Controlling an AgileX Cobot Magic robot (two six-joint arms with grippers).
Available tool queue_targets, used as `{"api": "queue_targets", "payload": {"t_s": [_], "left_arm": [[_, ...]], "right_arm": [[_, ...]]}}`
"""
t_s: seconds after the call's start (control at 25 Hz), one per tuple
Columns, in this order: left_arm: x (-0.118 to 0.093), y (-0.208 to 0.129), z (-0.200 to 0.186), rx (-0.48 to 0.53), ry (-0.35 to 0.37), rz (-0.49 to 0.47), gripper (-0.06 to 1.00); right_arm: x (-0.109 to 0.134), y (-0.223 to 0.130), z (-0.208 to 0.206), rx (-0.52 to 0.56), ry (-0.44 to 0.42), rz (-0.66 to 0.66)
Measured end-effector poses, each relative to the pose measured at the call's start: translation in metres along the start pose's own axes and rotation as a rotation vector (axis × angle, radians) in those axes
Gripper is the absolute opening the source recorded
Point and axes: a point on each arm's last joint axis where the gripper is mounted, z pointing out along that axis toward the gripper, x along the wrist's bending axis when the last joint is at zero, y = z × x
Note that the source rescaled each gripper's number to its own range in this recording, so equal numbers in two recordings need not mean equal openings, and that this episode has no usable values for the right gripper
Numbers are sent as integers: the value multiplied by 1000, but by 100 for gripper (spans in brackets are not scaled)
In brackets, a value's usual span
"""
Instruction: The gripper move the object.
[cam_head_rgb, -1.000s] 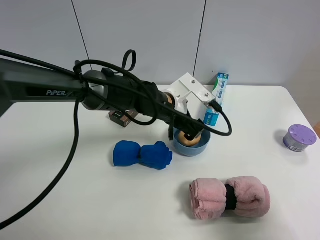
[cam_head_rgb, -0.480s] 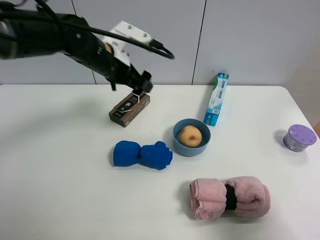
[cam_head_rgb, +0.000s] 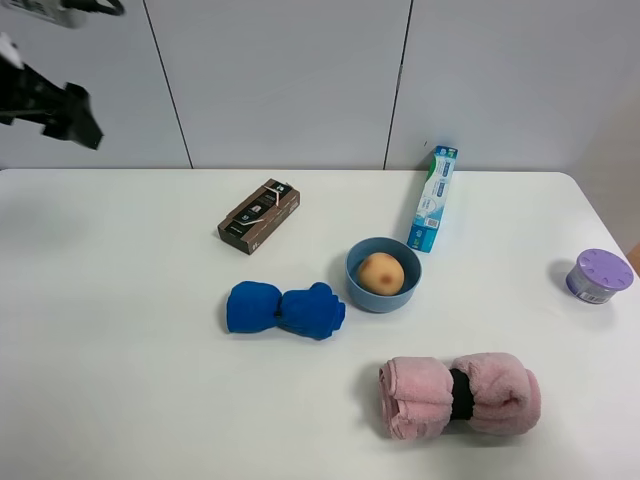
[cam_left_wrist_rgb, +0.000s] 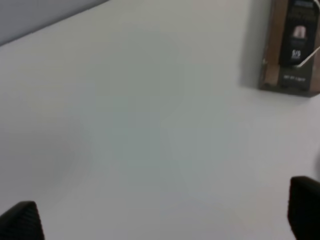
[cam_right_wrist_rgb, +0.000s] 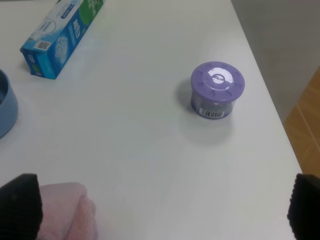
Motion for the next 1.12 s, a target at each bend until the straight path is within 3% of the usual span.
{"api": "queue_targets", "payload": {"t_s": [0.12, 0.24, 0.44, 0.68, 0.88, 1.12], "left_arm": [[17, -20, -45, 24, 47, -62, 99], [21, -38, -89, -13, 91, -112, 99], [5, -76, -142, -134, 125, -151, 99], [-23, -148, -161, -190, 135, -204, 99], [-46, -210, -174, -304, 167, -259, 99], [-59, -249, -176, -430, 210, -297, 99]], "right_arm": [[0, 0, 0, 0, 0, 0], [0, 0, 0, 0, 0, 0], [0, 0, 0, 0, 0, 0], [0, 0, 0, 0, 0, 0], [0, 0, 0, 0, 0, 0], [0, 0, 0, 0, 0, 0]]}}
